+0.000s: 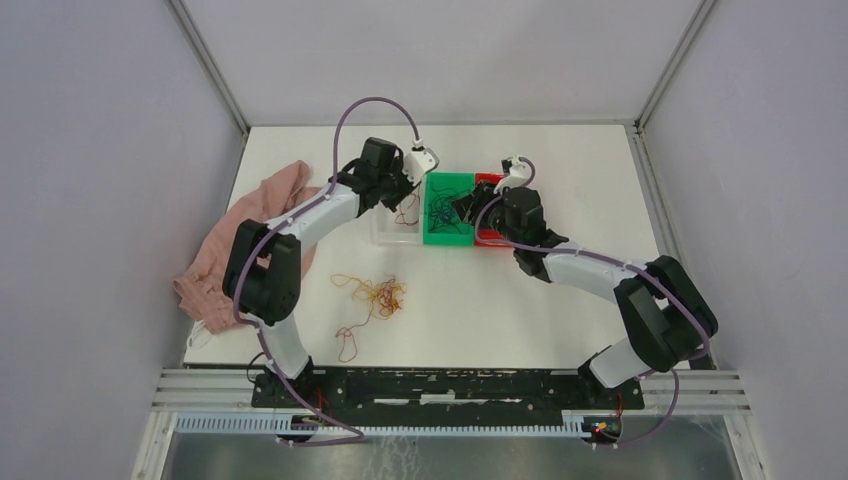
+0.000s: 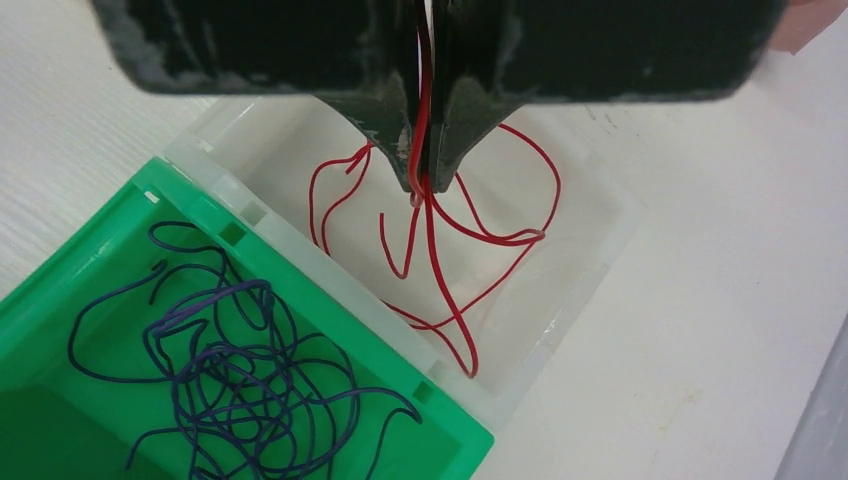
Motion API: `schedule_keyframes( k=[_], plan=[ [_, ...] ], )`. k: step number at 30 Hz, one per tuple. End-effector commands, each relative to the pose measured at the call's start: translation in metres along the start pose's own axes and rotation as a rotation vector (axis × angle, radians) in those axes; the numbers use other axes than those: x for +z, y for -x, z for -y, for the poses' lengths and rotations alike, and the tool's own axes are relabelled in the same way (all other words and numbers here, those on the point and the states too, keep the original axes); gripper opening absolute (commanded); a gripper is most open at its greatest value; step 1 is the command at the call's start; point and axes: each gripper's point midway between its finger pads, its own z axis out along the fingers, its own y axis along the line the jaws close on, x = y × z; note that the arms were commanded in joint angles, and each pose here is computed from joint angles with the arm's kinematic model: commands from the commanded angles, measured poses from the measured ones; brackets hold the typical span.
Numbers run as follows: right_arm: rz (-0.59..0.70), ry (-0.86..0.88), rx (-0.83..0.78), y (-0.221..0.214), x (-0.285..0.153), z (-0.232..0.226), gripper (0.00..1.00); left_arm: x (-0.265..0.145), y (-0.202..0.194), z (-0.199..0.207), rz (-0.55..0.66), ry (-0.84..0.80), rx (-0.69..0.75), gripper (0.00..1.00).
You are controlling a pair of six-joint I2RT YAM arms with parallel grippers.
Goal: Untangle the cables
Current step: Place the cable in the bin.
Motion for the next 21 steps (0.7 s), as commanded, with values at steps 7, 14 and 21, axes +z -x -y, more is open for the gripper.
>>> schedule_keyframes(
  k=[7, 14, 21],
  plan=[
    [0.106, 0.061, 0.014, 0.036, -0.015, -0.021, 0.48, 0.001, -0.007, -0.014, -0.006, 0.036, 0.044, 0.45],
    [0.125, 0.075, -0.027, 0.054, -0.028, -0.032, 0.48, -0.023, 0.039, -0.019, 0.085, -0.052, 0.033, 0.73],
    [0.122, 0.102, -0.042, 0.06, -0.031, -0.042, 0.48, -0.04, 0.052, -0.031, 0.105, -0.094, 0.066, 0.81]
  ],
)
